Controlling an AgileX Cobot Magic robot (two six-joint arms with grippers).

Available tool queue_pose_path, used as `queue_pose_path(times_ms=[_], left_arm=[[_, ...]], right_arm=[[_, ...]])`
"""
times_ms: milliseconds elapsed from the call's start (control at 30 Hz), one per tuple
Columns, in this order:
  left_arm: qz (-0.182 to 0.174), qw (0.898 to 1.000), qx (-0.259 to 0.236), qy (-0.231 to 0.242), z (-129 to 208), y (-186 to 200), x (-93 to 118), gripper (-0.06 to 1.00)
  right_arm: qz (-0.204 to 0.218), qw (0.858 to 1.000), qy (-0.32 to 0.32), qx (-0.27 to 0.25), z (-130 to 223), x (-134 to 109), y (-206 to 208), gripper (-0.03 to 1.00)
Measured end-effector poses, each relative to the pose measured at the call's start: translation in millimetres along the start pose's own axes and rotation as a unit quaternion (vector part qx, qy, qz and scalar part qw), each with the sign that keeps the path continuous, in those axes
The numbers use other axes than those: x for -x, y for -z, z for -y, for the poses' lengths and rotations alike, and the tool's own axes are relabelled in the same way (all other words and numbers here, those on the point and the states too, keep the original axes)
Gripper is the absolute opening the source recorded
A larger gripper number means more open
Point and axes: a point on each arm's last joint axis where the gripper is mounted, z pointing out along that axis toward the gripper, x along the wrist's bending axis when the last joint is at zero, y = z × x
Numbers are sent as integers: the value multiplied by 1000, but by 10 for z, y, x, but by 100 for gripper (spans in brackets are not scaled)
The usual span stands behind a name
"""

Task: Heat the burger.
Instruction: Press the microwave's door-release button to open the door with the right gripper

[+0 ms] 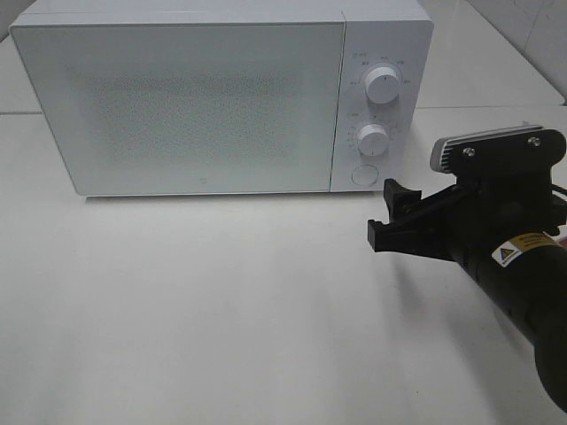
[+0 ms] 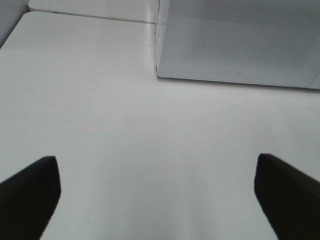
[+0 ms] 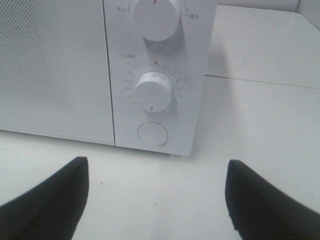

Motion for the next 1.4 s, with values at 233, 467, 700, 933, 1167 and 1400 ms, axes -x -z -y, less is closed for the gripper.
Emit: queue_pose_path(times_ms=[233,467,700,933,1167,1400], left_arm=[[0,1000,0,0,0,0,0,97],[0,1000,0,0,0,0,0,97],[0,1000,0,0,0,0,0,97],[0,1000,0,0,0,0,0,97],[0,1000,0,0,0,0,0,97],[0,1000,0,0,0,0,0,97]], right_arm=[[-5,998,-62,-4,23,-33,11,73],[-4,979,-204,-5,23,-33,11,61],[-3,915,-404,-6,23,-33,11,38],[-2,821,-571,-6,23,-33,11,20],[-1,750,-662,-7,23,-33,11,7],[4,695,-719,-13,37,-36,12,3]])
